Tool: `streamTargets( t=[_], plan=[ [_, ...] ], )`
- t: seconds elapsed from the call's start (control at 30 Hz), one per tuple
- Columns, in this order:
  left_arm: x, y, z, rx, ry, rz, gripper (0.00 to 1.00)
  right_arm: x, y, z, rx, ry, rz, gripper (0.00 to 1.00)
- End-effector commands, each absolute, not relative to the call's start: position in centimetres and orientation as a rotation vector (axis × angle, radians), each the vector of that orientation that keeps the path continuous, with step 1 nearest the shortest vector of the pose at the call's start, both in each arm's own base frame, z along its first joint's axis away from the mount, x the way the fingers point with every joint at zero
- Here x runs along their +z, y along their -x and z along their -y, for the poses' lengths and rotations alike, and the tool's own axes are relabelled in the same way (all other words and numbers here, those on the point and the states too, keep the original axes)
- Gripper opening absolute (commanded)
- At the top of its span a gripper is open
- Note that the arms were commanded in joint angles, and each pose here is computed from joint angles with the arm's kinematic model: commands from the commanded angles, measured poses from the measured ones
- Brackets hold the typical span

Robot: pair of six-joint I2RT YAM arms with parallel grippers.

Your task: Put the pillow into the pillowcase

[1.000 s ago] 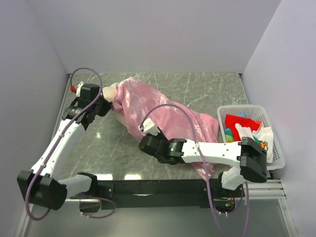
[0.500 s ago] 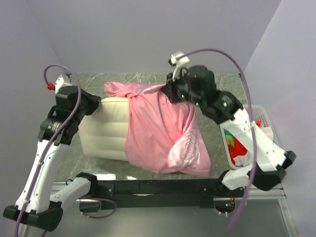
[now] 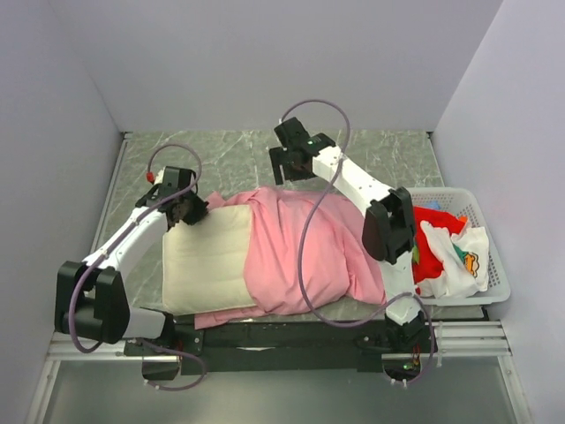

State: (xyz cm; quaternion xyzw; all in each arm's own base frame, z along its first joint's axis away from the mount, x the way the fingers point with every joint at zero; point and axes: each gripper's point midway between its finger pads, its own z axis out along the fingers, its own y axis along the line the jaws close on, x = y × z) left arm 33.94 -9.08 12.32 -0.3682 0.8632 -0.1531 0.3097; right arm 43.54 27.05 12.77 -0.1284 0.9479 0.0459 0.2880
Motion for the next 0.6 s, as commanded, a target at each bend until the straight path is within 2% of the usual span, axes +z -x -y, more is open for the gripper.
streamTargets(
  t=[0.0,0.07,0.1,0.13,0.2,0.27,0.4,0.57],
  plan=[
    [16.5,-37.3,10.1,-0.575,0.899,-2.141,0.3,28.4,-42.3,-28.3,0.218,0.121,-2.178,0.83],
    [17.8,-37.7,9.2,-0.555,0.893,-2.101,0.51,28.7,-40.1,-29.8,0.27,0.142,-2.157,0.82],
    [17.9,-37.5,8.7,-0.532,0.894,-2.101,0.75,28.6,-37.9,-32.0,0.295,0.197,-2.148,0.82],
    [19.1,-37.6,8.0,-0.516,0.899,-2.074,0.81,27.3,-36.5,-32.8,0.312,0.218,-2.177,0.81],
    [19.1,-36.6,6.2,-0.398,0.942,-2.072,0.91,27.2,-33.8,-35.4,0.436,0.276,-2.17,0.7],
    [19.7,-35.5,3.9,-0.267,1.007,-2.027,0.98,25.1,-30.8,-37.9,0.513,0.334,-2.201,0.52],
    [16.3,-31.0,0.7,-0.092,1.158,-1.998,1.0,20.3,-28.5,-40.8,0.502,0.439,-2.288,0.47],
    [13.7,-28.1,-0.2,-0.116,1.229,-1.976,1.0,15.7,-29.4,-41.2,0.386,0.451,-2.369,0.45]
  ],
)
